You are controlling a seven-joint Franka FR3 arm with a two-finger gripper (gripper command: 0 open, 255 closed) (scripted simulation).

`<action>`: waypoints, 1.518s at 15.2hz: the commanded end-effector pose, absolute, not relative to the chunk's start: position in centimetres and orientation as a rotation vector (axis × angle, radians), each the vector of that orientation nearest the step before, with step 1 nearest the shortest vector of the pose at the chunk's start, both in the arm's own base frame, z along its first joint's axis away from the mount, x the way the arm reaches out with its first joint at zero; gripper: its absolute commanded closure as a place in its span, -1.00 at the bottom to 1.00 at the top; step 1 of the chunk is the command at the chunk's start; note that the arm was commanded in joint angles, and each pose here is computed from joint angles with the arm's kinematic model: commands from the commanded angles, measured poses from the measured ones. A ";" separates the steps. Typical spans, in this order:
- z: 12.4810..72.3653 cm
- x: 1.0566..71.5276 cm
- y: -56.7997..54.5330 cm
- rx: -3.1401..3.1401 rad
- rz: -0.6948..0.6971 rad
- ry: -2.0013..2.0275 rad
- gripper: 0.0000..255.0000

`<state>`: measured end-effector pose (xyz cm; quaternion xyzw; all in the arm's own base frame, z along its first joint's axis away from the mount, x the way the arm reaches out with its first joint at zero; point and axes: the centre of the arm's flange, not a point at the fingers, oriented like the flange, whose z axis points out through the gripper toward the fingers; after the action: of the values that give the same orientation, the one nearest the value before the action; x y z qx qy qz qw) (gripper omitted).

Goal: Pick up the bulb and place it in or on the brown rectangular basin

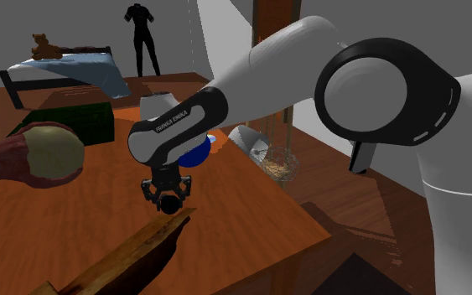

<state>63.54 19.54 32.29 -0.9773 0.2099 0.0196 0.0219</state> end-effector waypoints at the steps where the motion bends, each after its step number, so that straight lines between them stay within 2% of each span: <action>1: 32.8 63.5 19.5 -3.028 0.060 0.650 1.00; 23: 44.4 63.5 19.5 -3.028 0.060 0.650 1.00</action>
<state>63.61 19.49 43.92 -0.9773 0.2098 0.0194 0.0221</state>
